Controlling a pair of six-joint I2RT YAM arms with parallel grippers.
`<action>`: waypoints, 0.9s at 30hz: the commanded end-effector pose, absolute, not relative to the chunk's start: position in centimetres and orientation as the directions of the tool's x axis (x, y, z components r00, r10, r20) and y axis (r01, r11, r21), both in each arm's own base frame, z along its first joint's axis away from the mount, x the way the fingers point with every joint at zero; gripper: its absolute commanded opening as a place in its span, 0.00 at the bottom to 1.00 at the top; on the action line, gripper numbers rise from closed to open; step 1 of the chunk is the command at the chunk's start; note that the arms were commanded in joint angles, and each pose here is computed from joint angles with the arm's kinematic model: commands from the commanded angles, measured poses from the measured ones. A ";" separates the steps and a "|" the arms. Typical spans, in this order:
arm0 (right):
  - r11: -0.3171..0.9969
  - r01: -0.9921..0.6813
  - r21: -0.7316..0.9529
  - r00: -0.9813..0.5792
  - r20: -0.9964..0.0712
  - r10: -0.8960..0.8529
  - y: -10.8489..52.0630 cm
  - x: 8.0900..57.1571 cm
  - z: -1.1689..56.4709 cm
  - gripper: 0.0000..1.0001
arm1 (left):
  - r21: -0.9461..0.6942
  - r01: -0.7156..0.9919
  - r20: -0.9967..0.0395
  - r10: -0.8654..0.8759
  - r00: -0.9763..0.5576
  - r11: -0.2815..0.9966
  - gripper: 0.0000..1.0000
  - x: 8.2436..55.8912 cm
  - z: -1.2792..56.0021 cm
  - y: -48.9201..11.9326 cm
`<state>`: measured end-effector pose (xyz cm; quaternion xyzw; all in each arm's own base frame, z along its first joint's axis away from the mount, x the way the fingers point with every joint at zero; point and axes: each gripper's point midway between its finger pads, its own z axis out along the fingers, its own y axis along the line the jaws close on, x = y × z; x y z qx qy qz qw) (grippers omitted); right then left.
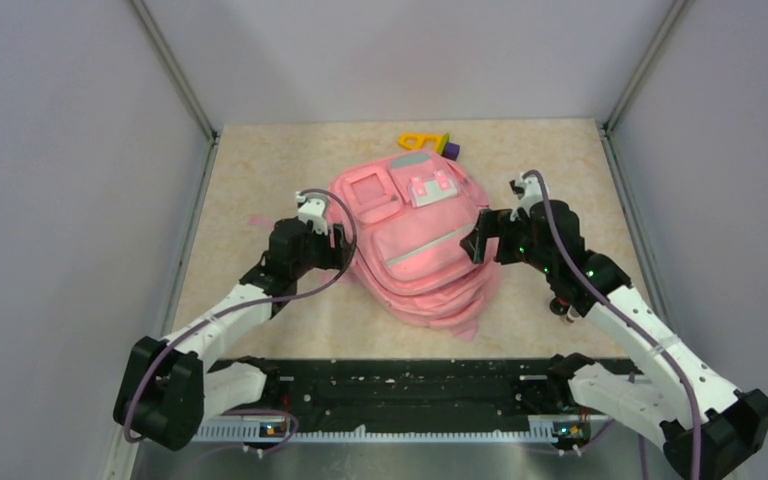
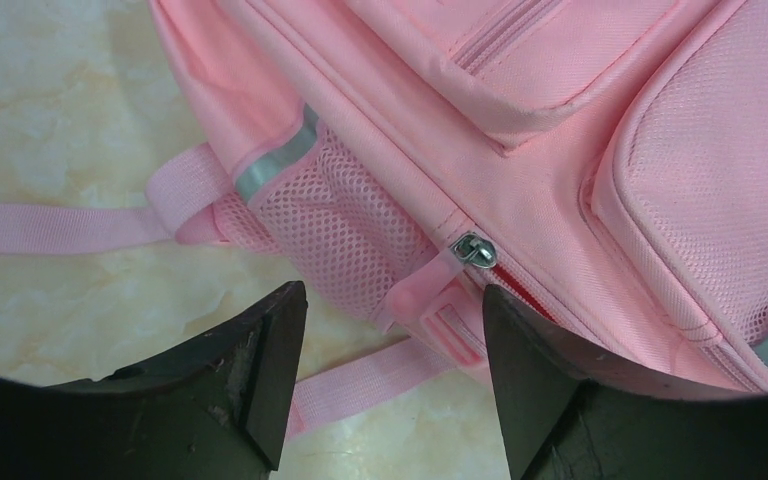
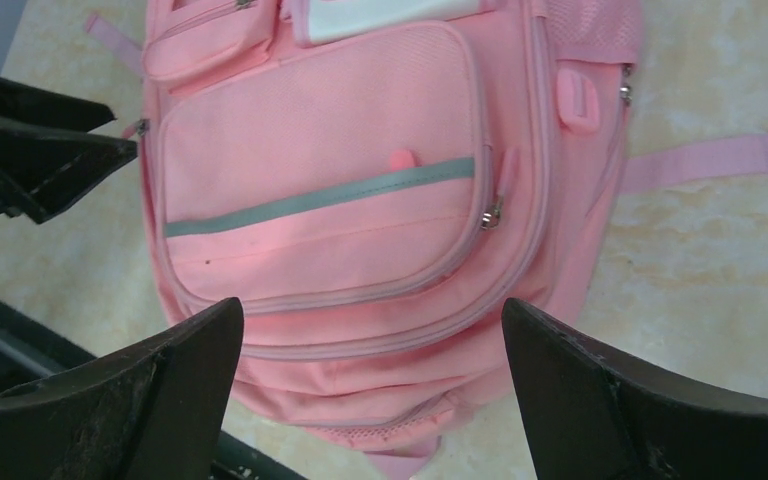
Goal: Pack the student bag
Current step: Zip the student bag at the center of the board.
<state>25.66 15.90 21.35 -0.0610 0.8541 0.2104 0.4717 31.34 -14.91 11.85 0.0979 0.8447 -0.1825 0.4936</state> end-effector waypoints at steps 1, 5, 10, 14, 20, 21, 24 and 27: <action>0.823 -0.423 0.380 -0.580 -0.811 0.077 18.5 24.7 24.7 0.97 | -0.168 0.408 -0.914 0.013 -0.405 0.897 0.68 33.2 13.7 -15.7; 0.823 -0.425 0.376 -0.571 -0.817 0.079 18.4 24.7 25.2 0.96 | -0.150 0.410 -0.906 0.041 -0.422 0.900 0.57 33.6 13.1 -15.6; 0.835 -0.410 0.366 -0.576 -0.814 0.075 18.0 24.6 24.1 0.95 | -0.154 0.438 -0.899 0.058 -0.434 0.886 0.46 33.5 12.7 -16.1; 0.840 -0.395 0.373 -0.601 -0.796 0.071 18.0 24.7 22.5 0.95 | -0.177 0.508 -0.896 0.075 -0.437 0.843 0.42 33.1 12.5 -17.4; 0.825 -0.411 0.388 -0.607 -0.792 0.071 18.5 24.7 22.0 0.94 | -0.198 0.552 -0.867 0.118 -0.484 0.810 0.38 33.1 11.6 -18.2; 0.825 -0.414 0.385 -0.605 -0.794 0.067 18.5 24.8 22.0 0.94 | -0.202 0.559 -0.864 0.122 -0.488 0.804 0.37 33.1 11.5 -18.3; 0.848 -0.387 0.363 -0.602 -0.796 0.066 17.9 25.2 21.4 0.94 | -0.215 0.574 -0.852 0.136 -0.506 0.790 0.22 33.0 11.2 -18.6; 0.881 -0.330 0.339 -0.604 -0.793 0.079 16.9 25.7 20.5 0.94 | -0.231 0.575 -0.839 0.138 -0.526 0.785 0.05 32.7 11.0 -18.8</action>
